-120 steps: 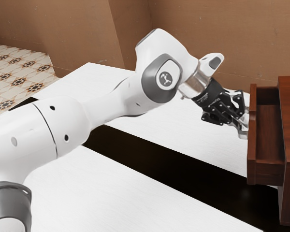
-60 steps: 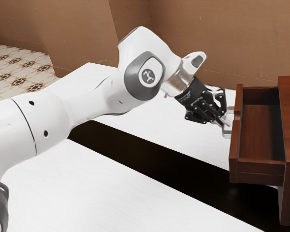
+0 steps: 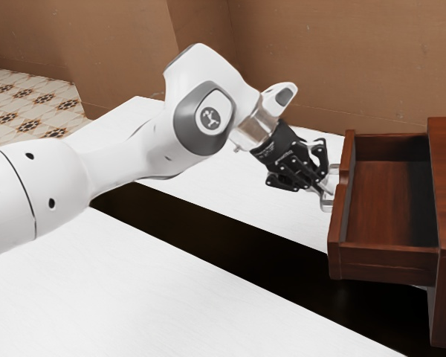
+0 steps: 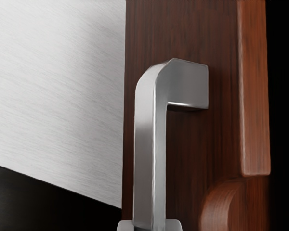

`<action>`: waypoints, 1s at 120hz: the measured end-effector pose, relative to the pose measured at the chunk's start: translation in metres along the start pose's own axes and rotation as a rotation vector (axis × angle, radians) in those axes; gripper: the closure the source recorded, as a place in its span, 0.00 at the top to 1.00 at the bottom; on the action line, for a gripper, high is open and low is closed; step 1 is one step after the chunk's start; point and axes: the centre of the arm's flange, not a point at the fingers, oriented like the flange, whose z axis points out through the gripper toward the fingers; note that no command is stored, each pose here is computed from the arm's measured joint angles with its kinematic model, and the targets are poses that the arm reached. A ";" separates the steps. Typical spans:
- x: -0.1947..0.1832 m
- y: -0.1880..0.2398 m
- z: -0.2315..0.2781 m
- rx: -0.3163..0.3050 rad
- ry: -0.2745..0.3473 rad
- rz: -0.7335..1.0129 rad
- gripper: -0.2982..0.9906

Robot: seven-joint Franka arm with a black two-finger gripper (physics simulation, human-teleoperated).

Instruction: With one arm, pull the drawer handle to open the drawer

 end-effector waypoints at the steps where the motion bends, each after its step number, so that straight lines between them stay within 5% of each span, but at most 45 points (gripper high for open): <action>1: 0.000 0.000 0.000 0.000 0.000 -0.001 0.19; 120: 0.003 -0.041 -0.038 0.025 0.038 -0.071 0.18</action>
